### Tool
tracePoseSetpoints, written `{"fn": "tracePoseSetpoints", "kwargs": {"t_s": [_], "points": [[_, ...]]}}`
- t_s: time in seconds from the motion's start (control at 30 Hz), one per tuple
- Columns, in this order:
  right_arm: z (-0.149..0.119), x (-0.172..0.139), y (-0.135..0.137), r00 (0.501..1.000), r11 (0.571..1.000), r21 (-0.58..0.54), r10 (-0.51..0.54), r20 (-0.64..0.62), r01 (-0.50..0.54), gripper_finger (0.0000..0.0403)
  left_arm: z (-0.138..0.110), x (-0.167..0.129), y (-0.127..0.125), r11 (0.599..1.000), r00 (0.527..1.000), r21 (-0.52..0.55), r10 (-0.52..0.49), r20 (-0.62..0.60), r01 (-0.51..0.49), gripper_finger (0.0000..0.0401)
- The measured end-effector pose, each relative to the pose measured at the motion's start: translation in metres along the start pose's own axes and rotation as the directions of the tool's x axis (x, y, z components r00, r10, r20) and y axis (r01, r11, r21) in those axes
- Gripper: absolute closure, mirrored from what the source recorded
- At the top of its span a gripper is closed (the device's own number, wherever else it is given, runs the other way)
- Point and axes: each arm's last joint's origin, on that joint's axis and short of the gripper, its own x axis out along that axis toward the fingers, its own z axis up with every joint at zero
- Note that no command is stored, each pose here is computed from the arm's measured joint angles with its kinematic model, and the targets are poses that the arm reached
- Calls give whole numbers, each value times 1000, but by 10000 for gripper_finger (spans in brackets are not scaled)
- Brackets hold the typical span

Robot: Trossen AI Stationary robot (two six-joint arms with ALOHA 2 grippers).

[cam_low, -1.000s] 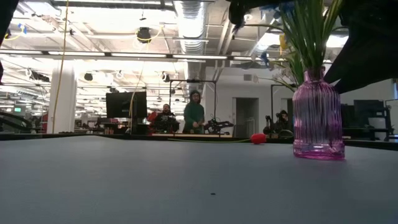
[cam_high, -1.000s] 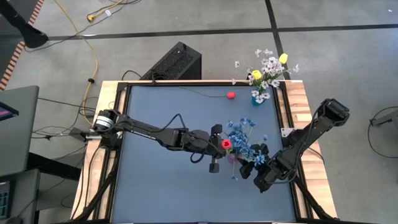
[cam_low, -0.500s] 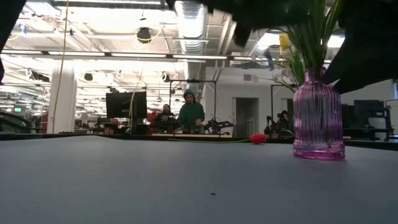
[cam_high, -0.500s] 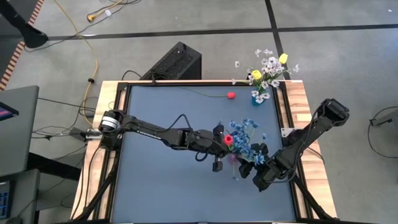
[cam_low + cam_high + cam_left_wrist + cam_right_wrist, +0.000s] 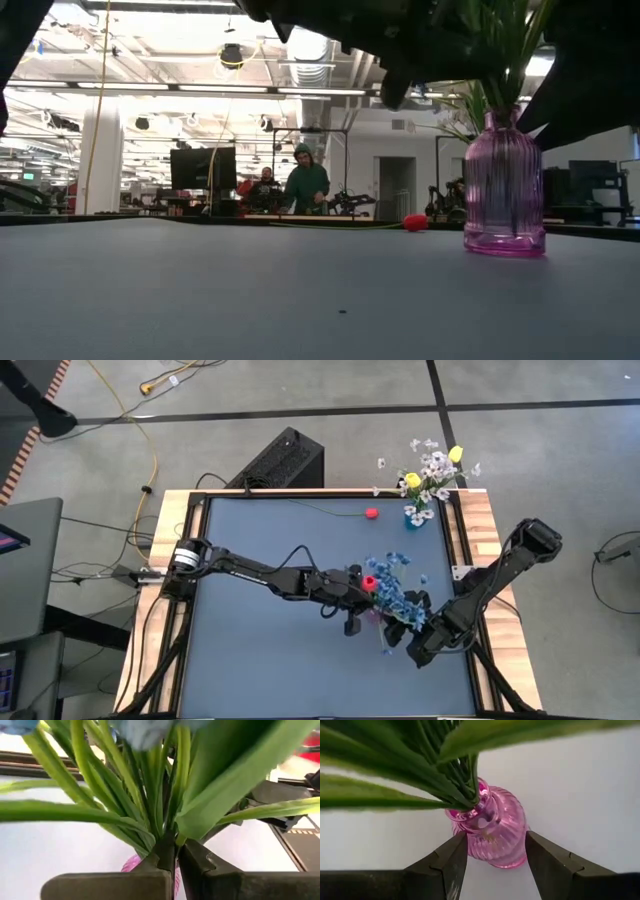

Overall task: Sort flowers into vase by color
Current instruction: Put the bottom red flower into the violet vase, then put the red flower into the violet vase

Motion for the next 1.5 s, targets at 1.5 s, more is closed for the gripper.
{"fn": "tracePoseSetpoints", "kwargs": {"t_s": [1.5], "points": [[6,-11,15,983,993,-97,54,-174,-72,180,76,-160,65,991,953,118,97,-286,-66,250]]}}
